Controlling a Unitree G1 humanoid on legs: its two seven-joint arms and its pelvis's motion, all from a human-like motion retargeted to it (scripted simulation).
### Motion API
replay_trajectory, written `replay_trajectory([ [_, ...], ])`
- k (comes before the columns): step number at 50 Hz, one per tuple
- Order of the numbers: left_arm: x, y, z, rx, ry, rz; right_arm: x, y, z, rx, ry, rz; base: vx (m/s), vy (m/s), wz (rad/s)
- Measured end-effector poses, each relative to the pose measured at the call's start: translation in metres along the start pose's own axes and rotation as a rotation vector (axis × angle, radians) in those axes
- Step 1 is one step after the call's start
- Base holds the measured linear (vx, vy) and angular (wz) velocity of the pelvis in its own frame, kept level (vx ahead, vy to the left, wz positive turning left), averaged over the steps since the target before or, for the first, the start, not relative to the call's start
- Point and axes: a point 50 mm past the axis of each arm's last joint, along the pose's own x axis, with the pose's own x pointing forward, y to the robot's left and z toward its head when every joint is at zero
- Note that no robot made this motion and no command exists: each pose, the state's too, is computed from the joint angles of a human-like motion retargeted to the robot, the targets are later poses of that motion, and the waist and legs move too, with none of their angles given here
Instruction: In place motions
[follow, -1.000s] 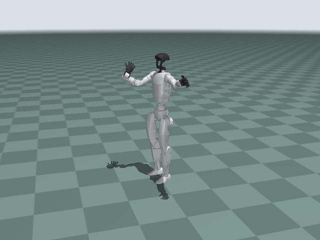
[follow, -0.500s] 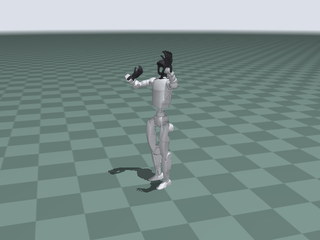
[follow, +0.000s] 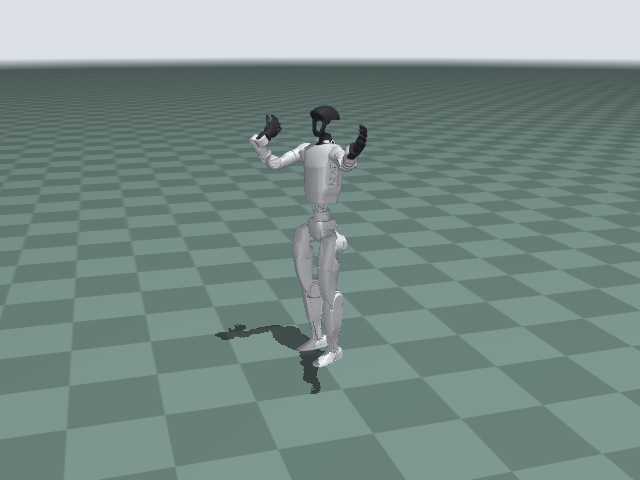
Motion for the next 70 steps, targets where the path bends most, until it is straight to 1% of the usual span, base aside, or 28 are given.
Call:
replay_trajectory([
  [2, 0.001, -0.029, 0.04, 0.028, -0.187, -0.072, -0.021, -0.022, -0.018, 0.177, -0.109, -0.088, 0.0, 0.0, 0.0],
  [4, -0.009, -0.061, 0.075, 0.056, -0.381, -0.113, -0.038, -0.029, -0.037, 0.332, -0.218, -0.22, 0.02, -0.01, 0.09],
  [7, -0.045, -0.117, 0.123, 0.102, -0.709, -0.206, -0.045, -0.017, -0.054, 0.503, -0.326, -0.478, 0.01, 0.0, 0.21],
  [10, -0.099, -0.164, 0.168, 0.174, -1.103, -0.284, -0.031, -0.002, -0.06, 0.664, -0.346, -0.744, 0.0, 0.0, 0.06],
  [13, -0.146, -0.179, 0.211, 0.196, -1.494, -0.147, -0.004, 0.001, -0.067, 0.855, -0.291, -0.96, 0.0, -0.02, 0.04],
  [15, -0.169, -0.176, 0.229, 0.126, -1.702, -0.001, 0.009, -0.003, -0.075, 0.97, -0.254, -1.019, 0.0, 0.0, 0.0],
  [18, -0.17, -0.172, 0.229, 0.055, -1.766, 0.06, 0.011, -0.004, -0.076, 0.996, -0.247, -1.034, -0.02, 0.01, -0.02],
  [20, -0.145, -0.17, 0.214, 0.119, -1.656, 0.072, 0.007, 0.0, -0.065, 0.894, -0.256, -1.024, -0.07, 0.03, -0.08],
  [22, -0.108, -0.162, 0.185, 0.275, -1.46, 0.091, -0.005, 0.01, -0.05, 0.7, -0.289, -0.954, -0.06, 0.03, -0.04],
  [25, -0.06, -0.139, 0.128, 0.503, -1.107, 0.097, -0.022, 0.034, -0.034, 0.354, -0.366, -0.779, -0.06, 0.02, 0.01],
  [28, -0.028, -0.103, 0.054, 0.656, -0.62, 0.08, -0.033, 0.063, -0.022, 0.009, -0.419, -0.563, -0.02, 0.0, 0.01],
  [30, -0.021, -0.07, -0.005, 0.695, -0.197, 0.089, -0.038, 0.088, -0.015, -0.241, -0.461, -0.393, 0.0, 0.0, 0.0],
  [32, -0.032, -0.033, -0.063, 0.672, 0.264, 0.094, -0.033, 0.125, -0.011, -0.519, -0.485, -0.217, 0.0, 0.0, 0.0],
  [35, -0.067, 0.001, -0.123, 0.457, 0.779, 0.026, -0.006, 0.177, -0.018, -0.838, -0.418, 0.029, -0.03, 0.0, 0.03],
  [37, -0.086, 0.013, -0.144, 0.302, 0.927, 0.038, 0.009, 0.189, -0.021, -0.91, -0.336, 0.132, 0.0, 0.0, 0.0],
  [39, -0.097, 0.027, -0.156, 0.188, 0.993, 0.105, 0.023, 0.19, -0.017, -0.914, -0.24, 0.185, 0.0, 0.0, 0.0],
  [43, -0.092, 0.046, -0.153, -0.012, 0.921, 0.229, 0.04, 0.16, 0.007, -0.754, -0.098, 0.146, 0.01, 0.0, -0.1],
  [45, -0.079, 0.045, -0.143, -0.053, 0.841, 0.225, 0.029, 0.136, 0.018, -0.645, -0.125, 0.098, 0.02, 0.01, -0.2],
  [47, -0.059, 0.037, -0.123, -0.04, 0.714, 0.164, 0.008, 0.104, 0.026, -0.504, -0.191, 0.04, 0.0, 0.0, 0.0],
  [50, -0.026, 0.014, -0.077, 0.031, 0.453, 0.026, -0.022, 0.055, 0.026, -0.265, -0.286, -0.062, 0.0, 0.0, 0.0],
  [52, -0.01, -0.012, -0.034, 0.095, 0.224, -0.069, -0.036, 0.025, 0.012, -0.07, -0.315, -0.175, 0.05, 0.01, 0.09],
  [54, -0.005, -0.042, 0.013, 0.165, -0.037, -0.147, -0.042, 0.007, -0.009, 0.137, -0.32, -0.324, 0.05, 0.01, 0.21],
  [57, -0.023, -0.088, 0.084, 0.294, -0.491, -0.244, -0.034, 0.002, -0.04, 0.421, -0.307, -0.574, 0.07, 0.0, 0.27],
  [59, -0.048, -0.113, 0.13, 0.403, -0.83, -0.248, -0.019, 0.003, -0.053, 0.59, -0.282, -0.736, 0.06, -0.01, 0.23],
  [62, -0.097, -0.131, 0.191, 0.516, -1.333, -0.091, 0.002, 0.0, -0.071, 0.828, -0.244, -0.907, 0.06, -0.01, 0.14],
  [65, -0.149, -0.133, 0.23, 0.468, -1.771, 0.135, 0.011, -0.008, -0.086, 1.029, -0.229, -0.962, 0.04, -0.01, 0.01],
  [67, -0.168, -0.137, 0.233, 0.374, -1.891, 0.147, 0.013, -0.011, -0.086, 1.079, -0.213, -0.98, 0.0, 0.0, 0.0],
  [70, -0.157, -0.148, 0.22, 0.333, -1.791, 0.059, 0.013, -0.007, -0.076, 1.016, -0.22, -1.029, 0.0, 0.0, 0.0],
])
